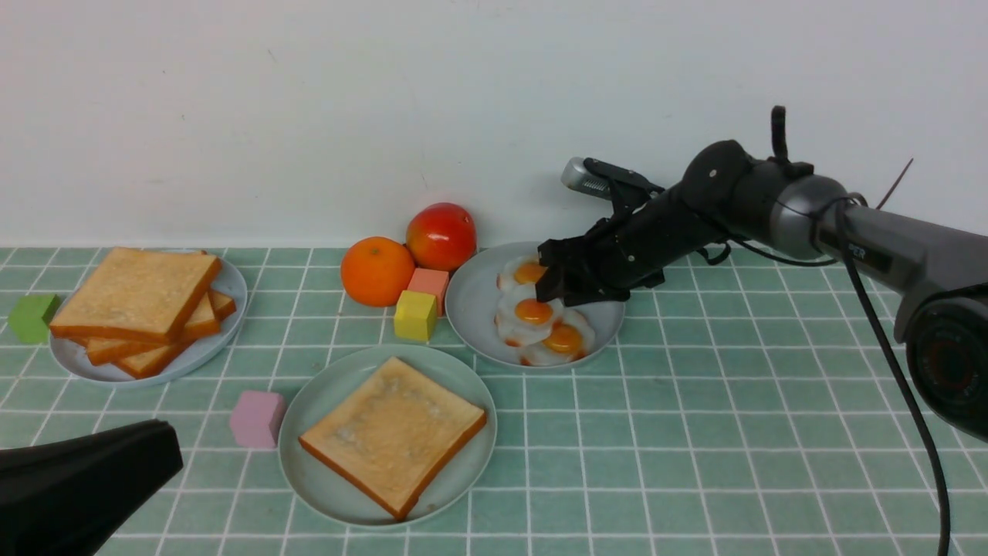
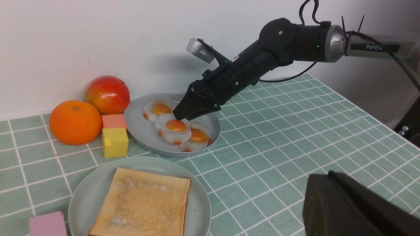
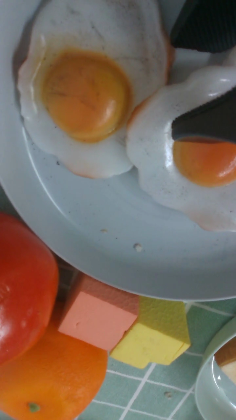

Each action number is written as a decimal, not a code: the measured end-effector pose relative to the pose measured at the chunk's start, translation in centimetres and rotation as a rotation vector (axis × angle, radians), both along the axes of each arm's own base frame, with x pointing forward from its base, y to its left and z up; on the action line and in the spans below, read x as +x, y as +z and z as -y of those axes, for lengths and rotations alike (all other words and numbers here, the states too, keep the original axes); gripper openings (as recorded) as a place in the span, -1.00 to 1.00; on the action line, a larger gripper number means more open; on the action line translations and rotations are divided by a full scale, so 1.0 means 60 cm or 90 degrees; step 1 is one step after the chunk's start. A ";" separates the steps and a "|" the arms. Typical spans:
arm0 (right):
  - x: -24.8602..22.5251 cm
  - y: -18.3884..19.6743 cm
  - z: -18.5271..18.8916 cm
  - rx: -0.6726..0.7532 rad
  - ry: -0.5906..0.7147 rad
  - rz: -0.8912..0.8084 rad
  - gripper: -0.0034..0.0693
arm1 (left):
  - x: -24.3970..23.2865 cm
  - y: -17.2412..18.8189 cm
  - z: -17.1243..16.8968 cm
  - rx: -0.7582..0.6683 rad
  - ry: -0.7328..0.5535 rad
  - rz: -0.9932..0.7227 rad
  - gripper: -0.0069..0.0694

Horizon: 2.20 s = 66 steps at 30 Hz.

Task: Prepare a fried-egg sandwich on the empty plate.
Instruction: Use the right arm to grab a fried egg, then use the right arm to place the fried egg on the slice of bread in the middle

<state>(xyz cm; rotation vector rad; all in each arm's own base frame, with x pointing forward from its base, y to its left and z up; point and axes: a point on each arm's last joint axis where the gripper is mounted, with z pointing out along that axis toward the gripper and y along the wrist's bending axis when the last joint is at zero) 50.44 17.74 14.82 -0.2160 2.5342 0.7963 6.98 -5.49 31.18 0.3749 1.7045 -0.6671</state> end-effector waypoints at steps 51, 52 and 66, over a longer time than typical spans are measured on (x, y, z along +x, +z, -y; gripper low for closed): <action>-0.069 0.161 0.038 -0.002 0.105 0.016 -0.73 | 0.001 -0.015 -0.005 0.071 0.013 -0.027 -0.83; -0.089 0.176 0.026 -0.002 0.120 0.019 -0.73 | 0.001 -0.018 -0.007 0.085 0.016 -0.032 -0.83; -0.212 0.109 -0.159 0.045 0.180 0.003 -0.73 | 0.005 -0.021 -0.015 0.159 0.037 0.004 -0.81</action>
